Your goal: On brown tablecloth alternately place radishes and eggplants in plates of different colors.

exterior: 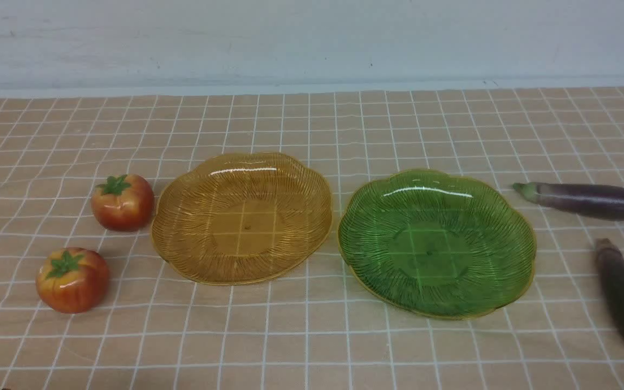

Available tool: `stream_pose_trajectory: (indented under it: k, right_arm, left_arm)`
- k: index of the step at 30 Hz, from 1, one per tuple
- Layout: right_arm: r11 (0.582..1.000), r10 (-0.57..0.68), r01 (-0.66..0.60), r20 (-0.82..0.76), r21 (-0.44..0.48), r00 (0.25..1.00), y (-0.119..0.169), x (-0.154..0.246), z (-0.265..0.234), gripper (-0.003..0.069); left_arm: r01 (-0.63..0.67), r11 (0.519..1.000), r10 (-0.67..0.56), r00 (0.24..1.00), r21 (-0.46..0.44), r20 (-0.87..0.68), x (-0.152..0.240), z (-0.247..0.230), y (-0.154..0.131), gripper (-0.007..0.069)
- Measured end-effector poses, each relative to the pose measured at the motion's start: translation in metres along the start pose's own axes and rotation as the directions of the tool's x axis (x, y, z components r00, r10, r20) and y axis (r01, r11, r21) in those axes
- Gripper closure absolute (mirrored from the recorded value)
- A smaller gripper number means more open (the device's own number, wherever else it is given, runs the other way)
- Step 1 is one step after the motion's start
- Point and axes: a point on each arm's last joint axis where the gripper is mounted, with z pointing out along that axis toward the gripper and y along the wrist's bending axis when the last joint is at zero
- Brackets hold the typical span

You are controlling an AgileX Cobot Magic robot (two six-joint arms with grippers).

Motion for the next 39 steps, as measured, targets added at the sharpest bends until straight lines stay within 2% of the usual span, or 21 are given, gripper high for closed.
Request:
stream_pose_trajectory:
  k: [18,22,24,26,28,31,33,37,39]
  right_arm:
    - [1.0,0.0,0.0,0.0,0.0,1.0,0.0,0.0,0.0,0.0674]
    - [1.0,0.0,0.0,0.0,0.0,1.0,0.0,0.0,0.0,0.0674]
    - [1.0,0.0,0.0,0.0,0.0,1.0,0.0,0.0,0.0,0.0674]
    - [1.0,0.0,0.0,0.0,0.0,1.0,0.0,0.0,0.0,0.0674]
    - [1.0,0.0,0.0,0.0,0.0,1.0,0.0,0.0,0.0,0.0674]
    - [1.0,0.0,0.0,0.0,0.0,1.0,0.0,0.0,0.0,0.0674]
    - [1.0,0.0,0.0,0.0,0.0,1.0,0.0,0.0,0.0,0.0674]
    - [1.0,0.013,-0.013,0.002,-0.003,1.0,0.0,0.0,0.0,0.0674]
    - [0.996,0.09,-0.089,0.021,-0.017,0.996,0.001,-0.002,0.0,0.0674]
  left_arm:
    - [0.0,1.0,0.0,1.0,0.0,0.0,0.0,0.0,0.0,0.0629]
    - [-0.064,0.998,0.064,0.998,-0.016,0.007,-0.001,0.0,0.001,0.0629]
    - [-0.056,0.998,0.056,0.998,-0.018,0.035,-0.003,0.0,0.001,0.0629]
    - [0.045,0.999,-0.045,0.995,0.002,0.089,-0.008,0.0,0.0,0.0629]
    - [0.244,0.968,-0.25,0.953,0.059,0.17,-0.016,-0.001,-0.001,0.0629]
    - [0.477,0.865,-0.502,0.827,0.155,0.254,-0.027,-0.004,-0.001,0.0629]
    - [0.571,0.792,-0.61,0.733,0.214,0.302,-0.033,-0.006,0.001,0.0629]
    - [0.62,0.734,-0.676,0.627,0.277,0.387,-0.043,-0.011,0.006,0.0629]
    - [0.614,0.727,-0.679,0.576,0.306,0.456,-0.049,-0.015,0.009,0.0629]
